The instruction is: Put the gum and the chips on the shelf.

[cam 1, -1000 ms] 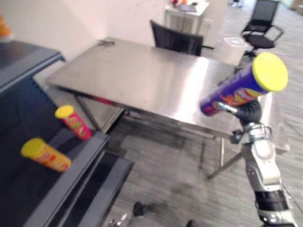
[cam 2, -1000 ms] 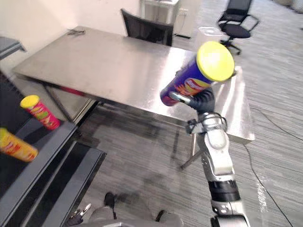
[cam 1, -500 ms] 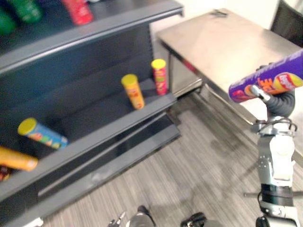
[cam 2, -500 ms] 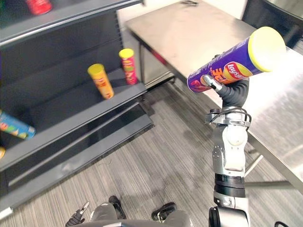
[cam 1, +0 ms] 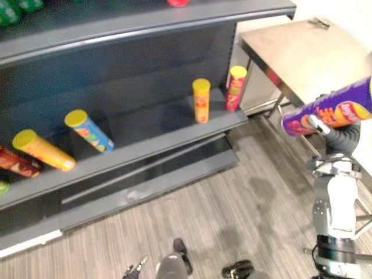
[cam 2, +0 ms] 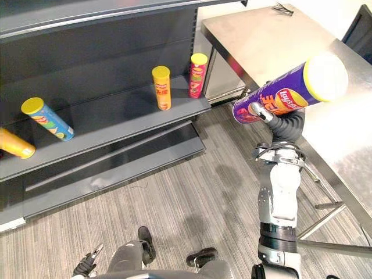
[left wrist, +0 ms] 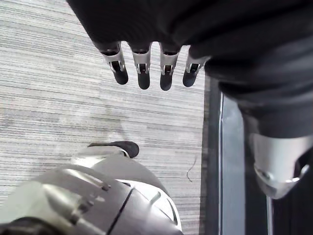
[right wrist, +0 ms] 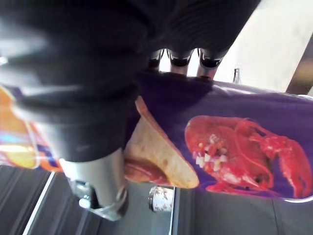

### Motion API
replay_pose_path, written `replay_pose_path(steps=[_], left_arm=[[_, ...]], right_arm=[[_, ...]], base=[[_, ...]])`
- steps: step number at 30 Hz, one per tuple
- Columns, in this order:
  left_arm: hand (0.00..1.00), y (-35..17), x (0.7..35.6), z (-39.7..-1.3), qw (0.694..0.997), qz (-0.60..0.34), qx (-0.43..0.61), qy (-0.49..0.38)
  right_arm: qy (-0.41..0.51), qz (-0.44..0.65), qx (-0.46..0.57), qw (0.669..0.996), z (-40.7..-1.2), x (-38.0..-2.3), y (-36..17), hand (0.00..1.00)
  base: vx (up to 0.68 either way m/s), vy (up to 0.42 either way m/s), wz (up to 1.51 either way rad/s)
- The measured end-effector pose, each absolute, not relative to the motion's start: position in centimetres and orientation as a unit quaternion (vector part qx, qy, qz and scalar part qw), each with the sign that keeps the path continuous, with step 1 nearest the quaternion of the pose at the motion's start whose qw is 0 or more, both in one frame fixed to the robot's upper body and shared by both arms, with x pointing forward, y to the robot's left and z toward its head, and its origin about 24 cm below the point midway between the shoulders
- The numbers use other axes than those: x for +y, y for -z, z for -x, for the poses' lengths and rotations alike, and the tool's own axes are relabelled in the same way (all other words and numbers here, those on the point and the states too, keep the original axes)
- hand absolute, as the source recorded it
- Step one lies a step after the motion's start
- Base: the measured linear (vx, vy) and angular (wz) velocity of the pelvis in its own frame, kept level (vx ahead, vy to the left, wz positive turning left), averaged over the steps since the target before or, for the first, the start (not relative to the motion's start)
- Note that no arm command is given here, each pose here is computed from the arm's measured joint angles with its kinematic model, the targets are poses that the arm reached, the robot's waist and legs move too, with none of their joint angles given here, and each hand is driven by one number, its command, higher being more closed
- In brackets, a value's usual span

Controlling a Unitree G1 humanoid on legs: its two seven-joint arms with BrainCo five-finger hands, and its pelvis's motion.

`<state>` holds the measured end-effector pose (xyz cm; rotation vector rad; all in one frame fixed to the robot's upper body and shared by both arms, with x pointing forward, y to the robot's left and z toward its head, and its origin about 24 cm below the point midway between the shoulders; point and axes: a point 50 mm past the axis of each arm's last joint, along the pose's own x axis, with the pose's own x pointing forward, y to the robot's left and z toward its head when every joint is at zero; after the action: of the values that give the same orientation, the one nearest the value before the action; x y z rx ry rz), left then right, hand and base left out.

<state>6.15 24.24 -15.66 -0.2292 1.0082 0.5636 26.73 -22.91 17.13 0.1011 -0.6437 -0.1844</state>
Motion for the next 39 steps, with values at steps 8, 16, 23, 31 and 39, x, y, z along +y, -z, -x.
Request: replay_pose_path(steps=[8, 16, 23, 31, 39], left_arm=[[0.0, 14.8, 24.4, -8.2, 0.852, 0.132, 0.428, -0.272], [0.0, 14.9, 24.4, -8.2, 0.853, 0.116, 0.44, -0.255], [0.0, 15.2, 24.2, -8.3, 0.845, 0.115, 0.45, -0.264], [0.0, 15.8, 23.3, -7.4, 0.833, 0.124, 0.47, -0.266], [0.0, 16.1, 22.8, -6.8, 0.83, 0.093, 0.492, -0.245]], right_arm=[[0.002, -0.053, -0.284, 0.957, -27.7, -18.9, -16.0, 1.0], [-0.086, -0.07, -0.263, 0.958, -27.7, -15.2, -15.1, 1.0], [-0.092, -0.096, -0.248, 0.96, -27.3, -14.4, -14.1, 1.0], [-0.056, -0.165, -0.215, 0.961, -25.2, -15.9, -11.7, 1.0], [-0.062, -0.179, -0.175, 0.966, -23.7, -14.8, -9.7, 1.0]], base=[[0.01, 0.075, 0.23], [0.17, 0.169, 0.96], [0.21, -0.07, 0.97], [0.08, -0.232, 0.6], [0.01, 0.006, -0.12]])
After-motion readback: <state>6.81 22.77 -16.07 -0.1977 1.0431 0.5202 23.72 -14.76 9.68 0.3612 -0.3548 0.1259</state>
